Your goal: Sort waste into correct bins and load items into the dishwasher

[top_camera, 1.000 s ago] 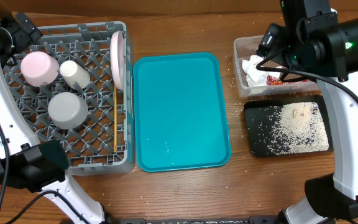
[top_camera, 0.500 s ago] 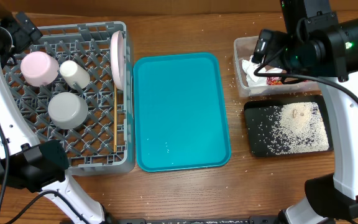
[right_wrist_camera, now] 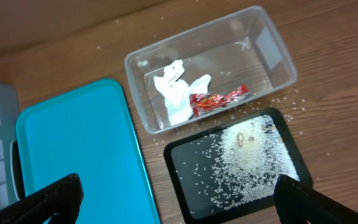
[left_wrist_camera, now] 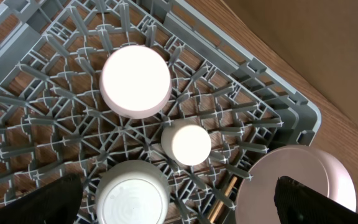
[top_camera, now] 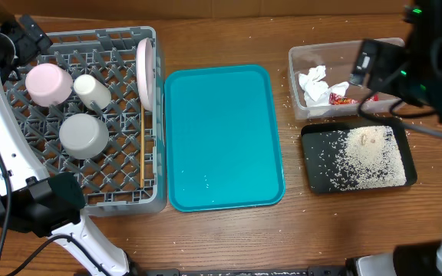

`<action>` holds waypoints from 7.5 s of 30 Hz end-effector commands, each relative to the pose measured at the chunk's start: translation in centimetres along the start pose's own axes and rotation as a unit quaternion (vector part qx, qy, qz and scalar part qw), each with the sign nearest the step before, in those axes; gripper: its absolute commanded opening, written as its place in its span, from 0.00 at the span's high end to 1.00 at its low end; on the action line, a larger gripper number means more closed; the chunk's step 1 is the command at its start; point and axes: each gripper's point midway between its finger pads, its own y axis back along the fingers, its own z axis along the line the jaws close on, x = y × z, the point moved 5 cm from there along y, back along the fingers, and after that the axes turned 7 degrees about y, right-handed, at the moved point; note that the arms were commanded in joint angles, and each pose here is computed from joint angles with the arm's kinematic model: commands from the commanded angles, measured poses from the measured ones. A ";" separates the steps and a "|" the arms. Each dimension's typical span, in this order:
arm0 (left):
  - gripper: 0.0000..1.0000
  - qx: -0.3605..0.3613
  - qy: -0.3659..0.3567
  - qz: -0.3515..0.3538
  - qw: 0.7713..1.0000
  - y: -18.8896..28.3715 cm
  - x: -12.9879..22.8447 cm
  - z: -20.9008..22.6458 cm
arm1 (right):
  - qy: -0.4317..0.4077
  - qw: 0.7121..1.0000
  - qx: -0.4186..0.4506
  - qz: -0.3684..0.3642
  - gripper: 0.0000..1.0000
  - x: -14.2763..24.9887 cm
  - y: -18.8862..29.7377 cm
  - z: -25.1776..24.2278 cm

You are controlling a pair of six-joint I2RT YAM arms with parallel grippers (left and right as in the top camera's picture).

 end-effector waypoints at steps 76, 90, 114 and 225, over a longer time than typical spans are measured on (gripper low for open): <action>0.00 0.003 0.001 0.003 1.000 -0.1 0.2 -0.4 | 0.022 0.897 -0.075 -0.435 0.00 22.1 -14.6 -4.6; 0.00 0.003 0.001 0.003 1.000 -0.1 0.2 -0.4 | 0.022 0.897 -0.075 -0.435 0.00 22.1 -14.6 -4.6; 0.00 0.057 -0.229 -0.004 0.972 0.2 6.5 -9.1 | 0.022 0.897 -0.075 -0.435 0.00 22.1 -14.6 -4.6; 0.00 0.256 -0.268 -0.376 0.849 -1.3 31.6 8.2 | 0.022 0.897 -0.075 -0.435 0.00 22.1 -14.6 -4.6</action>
